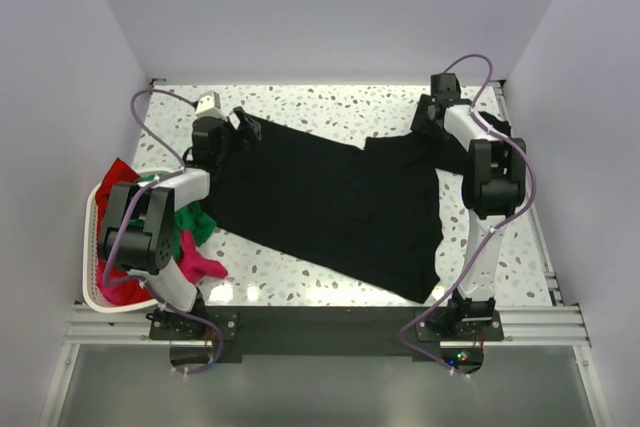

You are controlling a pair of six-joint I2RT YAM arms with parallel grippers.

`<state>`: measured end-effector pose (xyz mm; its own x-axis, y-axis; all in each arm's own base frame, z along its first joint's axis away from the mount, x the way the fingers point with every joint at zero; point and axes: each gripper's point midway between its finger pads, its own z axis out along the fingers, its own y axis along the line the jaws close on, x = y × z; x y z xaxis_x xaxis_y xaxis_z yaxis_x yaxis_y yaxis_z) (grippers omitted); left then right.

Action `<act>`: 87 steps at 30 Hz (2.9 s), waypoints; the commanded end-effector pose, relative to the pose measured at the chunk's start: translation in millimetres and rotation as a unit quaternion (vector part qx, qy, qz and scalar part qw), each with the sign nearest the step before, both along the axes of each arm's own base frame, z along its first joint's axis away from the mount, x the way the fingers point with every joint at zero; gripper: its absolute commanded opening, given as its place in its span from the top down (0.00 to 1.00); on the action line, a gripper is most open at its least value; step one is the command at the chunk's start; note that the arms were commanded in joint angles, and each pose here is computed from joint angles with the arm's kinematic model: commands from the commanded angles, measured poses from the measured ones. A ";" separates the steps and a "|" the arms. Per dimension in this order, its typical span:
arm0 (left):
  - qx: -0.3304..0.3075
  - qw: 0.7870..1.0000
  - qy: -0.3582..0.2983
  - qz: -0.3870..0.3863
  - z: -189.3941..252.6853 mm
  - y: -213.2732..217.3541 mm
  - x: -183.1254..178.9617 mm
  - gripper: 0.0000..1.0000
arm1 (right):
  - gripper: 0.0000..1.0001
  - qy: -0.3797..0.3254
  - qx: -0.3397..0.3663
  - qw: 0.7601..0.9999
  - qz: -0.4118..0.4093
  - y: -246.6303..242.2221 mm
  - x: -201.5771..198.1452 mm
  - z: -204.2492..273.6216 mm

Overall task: Fold and stack the t-shirts
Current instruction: Fold the tshirt

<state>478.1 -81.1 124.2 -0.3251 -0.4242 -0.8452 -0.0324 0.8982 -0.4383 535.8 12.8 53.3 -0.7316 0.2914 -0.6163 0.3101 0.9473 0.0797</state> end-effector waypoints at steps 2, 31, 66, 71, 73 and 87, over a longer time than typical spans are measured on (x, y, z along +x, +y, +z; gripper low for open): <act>0.017 1.000 -0.026 0.001 18.7 8.9 12.4 0.00 | 0.41 -0.042 0.023 0.998 0.027 4.5 25.2 14.7; 0.023 1.000 0.002 -0.008 2.4 11.3 19.4 0.00 | 0.80 -0.040 0.039 0.996 0.062 15.6 27.4 5.9; 0.207 0.966 0.154 0.008 -59.6 52.7 142.0 0.44 | 1.00 -0.091 0.068 0.990 0.080 27.7 15.1 47.4; 0.210 0.962 0.173 -0.012 -71.7 47.8 146.6 0.44 | 1.00 -0.093 0.072 0.990 0.083 29.2 15.8 47.4; 0.211 0.961 0.179 -0.016 -74.6 47.2 145.9 0.44 | 1.00 -0.094 0.072 0.990 0.083 29.2 16.1 48.5; 0.205 0.954 0.211 -0.052 -99.1 33.2 150.7 0.48 | 1.00 -0.091 0.075 0.990 0.082 30.1 14.8 45.9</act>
<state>627.5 -47.6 25.0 -0.6802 -0.0486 -0.7314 -0.0462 0.9987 -0.0234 543.8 38.8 76.2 -0.7001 0.2668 -0.6623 0.1434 0.9612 0.2355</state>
